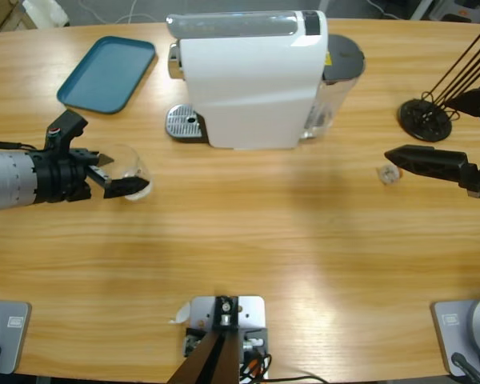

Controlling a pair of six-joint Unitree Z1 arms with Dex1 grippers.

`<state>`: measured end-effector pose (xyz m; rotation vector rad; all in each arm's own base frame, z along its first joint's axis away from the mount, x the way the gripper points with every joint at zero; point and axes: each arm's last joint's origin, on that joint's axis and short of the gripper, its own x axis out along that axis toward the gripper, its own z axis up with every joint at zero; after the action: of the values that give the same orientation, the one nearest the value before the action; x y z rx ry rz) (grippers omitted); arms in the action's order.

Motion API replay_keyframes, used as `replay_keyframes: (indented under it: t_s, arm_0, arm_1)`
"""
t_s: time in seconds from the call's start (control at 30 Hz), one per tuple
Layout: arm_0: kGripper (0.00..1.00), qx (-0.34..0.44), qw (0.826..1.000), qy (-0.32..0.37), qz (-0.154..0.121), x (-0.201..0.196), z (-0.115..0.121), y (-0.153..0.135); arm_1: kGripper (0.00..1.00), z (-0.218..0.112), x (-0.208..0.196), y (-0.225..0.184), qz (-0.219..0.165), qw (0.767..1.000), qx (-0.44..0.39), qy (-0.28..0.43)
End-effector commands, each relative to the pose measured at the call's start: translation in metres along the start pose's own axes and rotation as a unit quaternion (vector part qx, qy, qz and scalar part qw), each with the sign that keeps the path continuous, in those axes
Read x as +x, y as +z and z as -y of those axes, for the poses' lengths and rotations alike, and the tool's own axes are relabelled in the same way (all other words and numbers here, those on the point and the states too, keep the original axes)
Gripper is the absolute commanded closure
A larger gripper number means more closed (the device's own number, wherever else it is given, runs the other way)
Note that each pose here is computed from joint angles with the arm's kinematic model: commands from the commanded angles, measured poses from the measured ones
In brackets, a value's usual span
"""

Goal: Pour coffee

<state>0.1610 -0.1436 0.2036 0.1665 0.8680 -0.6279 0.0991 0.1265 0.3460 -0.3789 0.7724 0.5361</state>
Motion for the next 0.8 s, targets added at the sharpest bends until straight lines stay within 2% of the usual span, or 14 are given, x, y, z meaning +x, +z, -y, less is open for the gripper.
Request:
replay_keyframes:
  t_s: [0.03, 0.1, 0.17, 0.2, 0.33, 0.43, 0.5, 0.63, 0.8]
  arm_0:
    - [0.057, 0.002, 1.000, 0.013, -0.026, 0.024, -0.001, -0.008]
    - [0.094, 0.000, 0.999, 0.013, -0.029, 0.028, -0.001, -0.009]
    - [0.243, -0.001, 0.999, 0.014, -0.034, 0.031, -0.001, -0.010]
    - [0.348, -0.002, 0.999, 0.015, -0.037, 0.032, -0.001, -0.011]
    - [0.640, -0.005, 0.999, 0.017, -0.044, 0.034, -0.002, -0.013]
    - [0.653, 0.004, 0.999, 0.015, -0.037, 0.032, -0.001, -0.011]
    - [0.653, 0.029, 0.999, 0.009, -0.014, 0.026, 0.001, -0.006]
    - [0.653, 0.092, 0.992, 0.056, 0.068, 0.016, 0.001, 0.025]
    - [0.653, 0.146, 0.983, 0.061, 0.091, 0.020, 0.008, 0.067]
  arm_1:
    - [0.000, 0.007, 0.002, -0.016, -0.021, 1.000, 0.005, -0.005]
    - [0.000, 0.010, 0.000, -0.018, -0.022, 1.000, 0.005, -0.006]
    - [0.000, 0.011, -0.002, -0.021, -0.021, 1.000, 0.005, -0.006]
    - [0.000, 0.012, -0.003, -0.023, -0.021, 1.000, 0.005, -0.006]
    - [0.000, 0.014, -0.006, -0.026, -0.021, 1.000, 0.004, -0.007]
    - [0.000, 0.015, -0.007, -0.028, -0.022, 1.000, 0.003, -0.008]
    - [0.000, 0.015, -0.007, -0.028, -0.022, 1.000, 0.004, -0.010]
    - [0.000, 0.017, -0.006, -0.027, -0.021, 1.000, 0.007, -0.014]
    - [0.000, 0.018, -0.007, -0.030, -0.018, 1.000, 0.010, -0.015]
